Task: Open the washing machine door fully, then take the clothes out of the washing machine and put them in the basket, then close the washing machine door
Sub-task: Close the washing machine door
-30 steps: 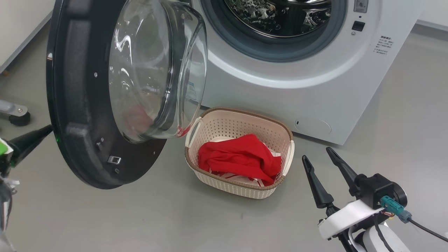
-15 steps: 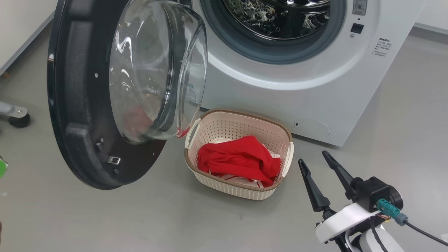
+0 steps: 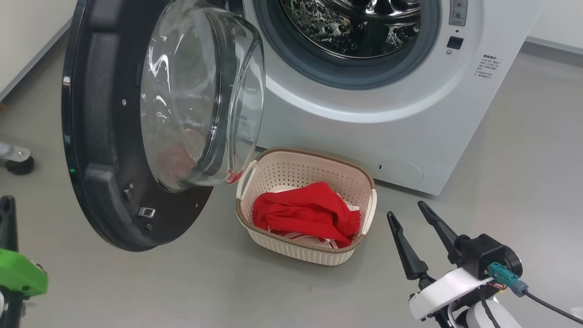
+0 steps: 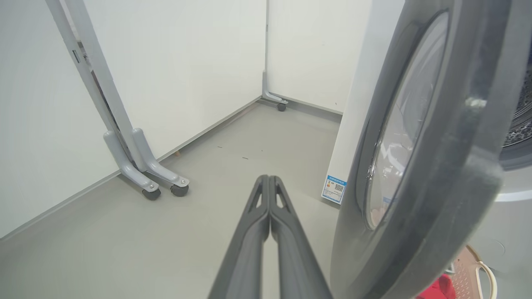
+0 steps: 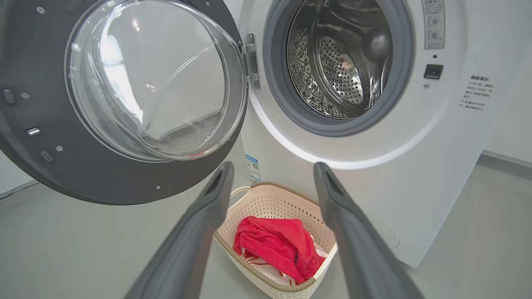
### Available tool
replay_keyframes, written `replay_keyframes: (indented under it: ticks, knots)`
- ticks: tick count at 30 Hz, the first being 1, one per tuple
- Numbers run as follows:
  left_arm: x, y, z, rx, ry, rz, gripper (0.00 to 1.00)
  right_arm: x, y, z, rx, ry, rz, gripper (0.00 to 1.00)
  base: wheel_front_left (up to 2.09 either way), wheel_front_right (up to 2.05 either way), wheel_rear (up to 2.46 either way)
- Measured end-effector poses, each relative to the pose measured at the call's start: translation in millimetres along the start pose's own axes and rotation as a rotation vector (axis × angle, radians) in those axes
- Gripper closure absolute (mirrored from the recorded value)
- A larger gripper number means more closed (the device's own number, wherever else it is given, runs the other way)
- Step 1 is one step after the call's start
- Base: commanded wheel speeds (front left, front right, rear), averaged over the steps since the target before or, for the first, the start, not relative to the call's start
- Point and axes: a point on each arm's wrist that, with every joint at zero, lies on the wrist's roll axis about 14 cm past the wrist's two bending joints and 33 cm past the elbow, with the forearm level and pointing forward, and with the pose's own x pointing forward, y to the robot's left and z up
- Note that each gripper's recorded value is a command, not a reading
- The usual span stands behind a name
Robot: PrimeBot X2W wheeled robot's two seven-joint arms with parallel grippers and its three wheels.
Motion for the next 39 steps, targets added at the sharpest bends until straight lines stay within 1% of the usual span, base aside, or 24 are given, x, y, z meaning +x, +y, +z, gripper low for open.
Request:
replay_keyframes:
  ticks: [3,9,10,11,12,16,21,39]
  knots:
    - [-5.3,5.5,0.2,-0.011,-0.055,0.022,1.0,-0.7,1.2,0.9,-0.003,-0.002,0.001,0.0,0.0,0.0,0.0]
    - [-16.3,3.6,-23.3,-0.011,-0.056,0.028,1.0,-1.3,5.9,1.5,0.002,-0.004,0.008,0.0,0.0,0.0,0.0]
    - [-17.8,3.9,-28.5,-0.003,-0.045,0.029,0.67,-1.5,6.0,1.5,0.001,-0.004,0.008,0.0,0.0,0.0,0.0]
    - [-19.2,3.4,-32.3,0.016,-0.039,0.027,0.22,-1.7,5.8,1.4,0.001,-0.004,0.007,0.0,0.0,0.0,0.0]
    - [-20.6,4.7,-33.5,0.032,-0.045,0.031,0.0,-1.9,5.7,1.2,0.001,-0.004,0.006,0.0,0.0,0.0,0.0]
    - [-22.0,10.5,-33.2,0.03,-0.075,0.051,0.0,-2.6,4.3,0.2,0.003,-0.001,0.002,0.0,0.0,0.0,0.0]
    - [-21.6,10.3,-34.2,0.036,-0.09,0.051,0.0,-2.9,3.0,-1.1,0.007,0.002,-0.002,0.0,0.0,0.0,0.0]
    - [-22.4,9.0,-51.3,0.049,-0.072,0.052,0.0,-2.3,0.3,-4.5,0.014,0.009,-0.008,0.0,0.0,0.0,0.0]
